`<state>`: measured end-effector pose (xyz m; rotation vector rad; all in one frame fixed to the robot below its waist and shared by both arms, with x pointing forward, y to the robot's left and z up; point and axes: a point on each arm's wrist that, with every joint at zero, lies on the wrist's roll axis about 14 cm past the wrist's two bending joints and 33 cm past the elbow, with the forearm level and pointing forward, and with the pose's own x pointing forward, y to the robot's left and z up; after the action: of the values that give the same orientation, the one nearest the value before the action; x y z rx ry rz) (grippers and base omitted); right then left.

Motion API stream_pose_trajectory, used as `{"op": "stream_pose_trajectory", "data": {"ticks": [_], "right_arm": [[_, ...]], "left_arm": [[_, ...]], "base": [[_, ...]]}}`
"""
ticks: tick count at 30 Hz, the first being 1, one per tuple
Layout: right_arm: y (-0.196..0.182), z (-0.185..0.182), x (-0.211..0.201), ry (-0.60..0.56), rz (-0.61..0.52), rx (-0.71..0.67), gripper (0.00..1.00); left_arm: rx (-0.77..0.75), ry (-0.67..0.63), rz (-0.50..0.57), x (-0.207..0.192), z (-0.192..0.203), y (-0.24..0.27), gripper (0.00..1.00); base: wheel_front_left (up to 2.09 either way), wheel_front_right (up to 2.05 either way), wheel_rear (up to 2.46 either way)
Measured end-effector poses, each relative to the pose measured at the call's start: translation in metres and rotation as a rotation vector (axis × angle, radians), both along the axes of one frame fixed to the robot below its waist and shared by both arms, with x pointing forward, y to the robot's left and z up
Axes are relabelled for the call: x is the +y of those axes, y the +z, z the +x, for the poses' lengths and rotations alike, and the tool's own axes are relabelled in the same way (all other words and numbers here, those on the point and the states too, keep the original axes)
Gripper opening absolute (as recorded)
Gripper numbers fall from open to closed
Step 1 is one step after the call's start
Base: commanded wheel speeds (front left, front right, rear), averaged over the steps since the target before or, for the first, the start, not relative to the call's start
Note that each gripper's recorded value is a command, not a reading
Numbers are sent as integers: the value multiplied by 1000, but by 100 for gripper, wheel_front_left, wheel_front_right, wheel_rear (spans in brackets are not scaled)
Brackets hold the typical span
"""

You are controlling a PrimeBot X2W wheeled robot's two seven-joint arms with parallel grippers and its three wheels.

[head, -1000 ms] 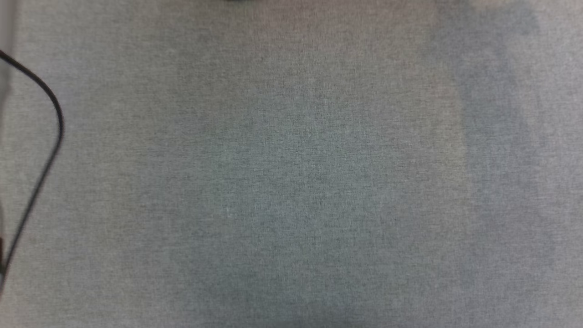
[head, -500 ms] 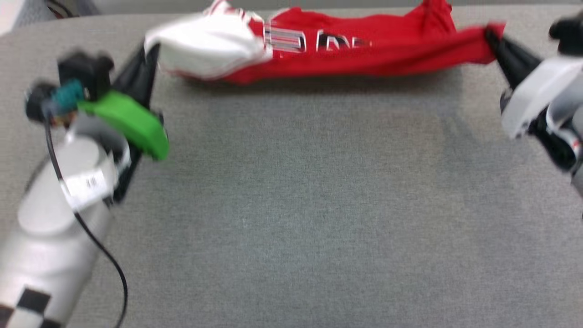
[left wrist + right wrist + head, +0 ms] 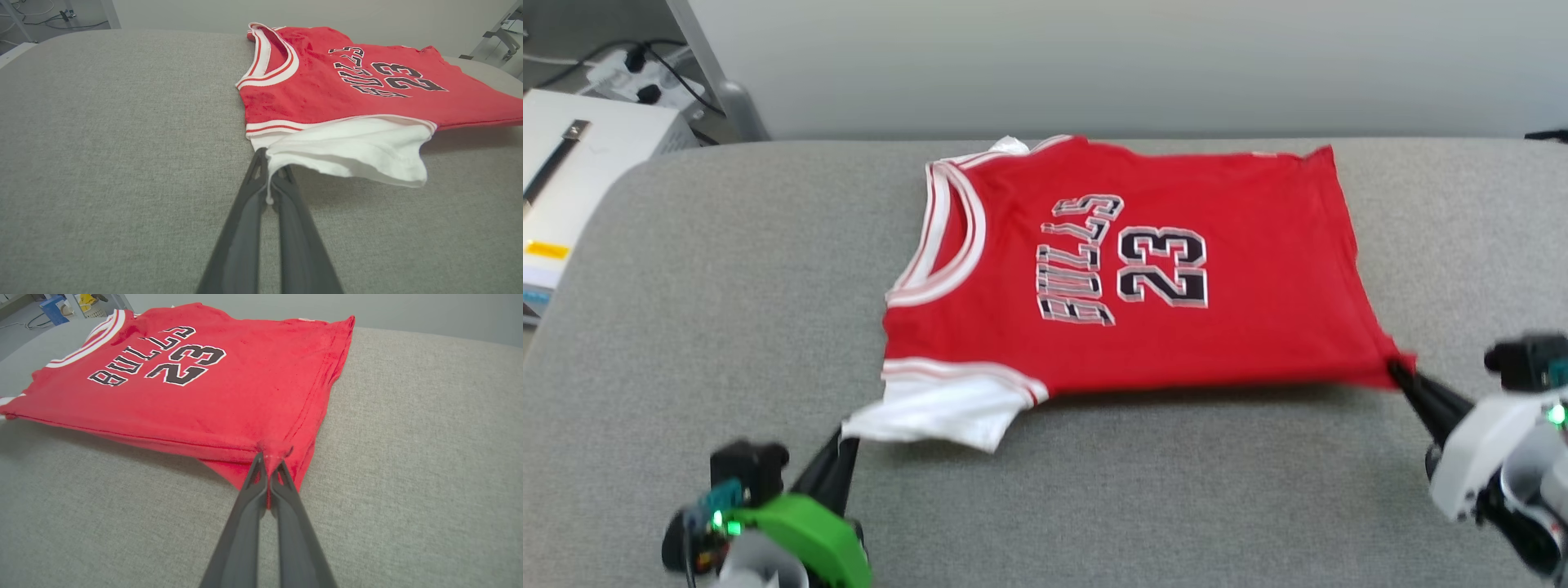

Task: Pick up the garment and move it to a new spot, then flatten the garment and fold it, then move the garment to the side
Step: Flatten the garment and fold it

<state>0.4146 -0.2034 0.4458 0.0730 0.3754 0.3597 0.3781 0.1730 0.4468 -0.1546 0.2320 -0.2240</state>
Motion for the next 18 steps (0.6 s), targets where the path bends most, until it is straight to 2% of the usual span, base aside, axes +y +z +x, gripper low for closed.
{"op": "stream_pose_trajectory", "data": {"ticks": [9, 18], "right_arm": [[-29, -75, -9, -63, 89, 108, 0], [-56, -128, -20, -98, 102, 231, 0]], "left_arm": [[153, 67, -75, -3, -89, -34, 0], [266, 108, -124, -6, -139, -56, 0]], "base": [[0, 0, 0], [0, 0, 0]]}}
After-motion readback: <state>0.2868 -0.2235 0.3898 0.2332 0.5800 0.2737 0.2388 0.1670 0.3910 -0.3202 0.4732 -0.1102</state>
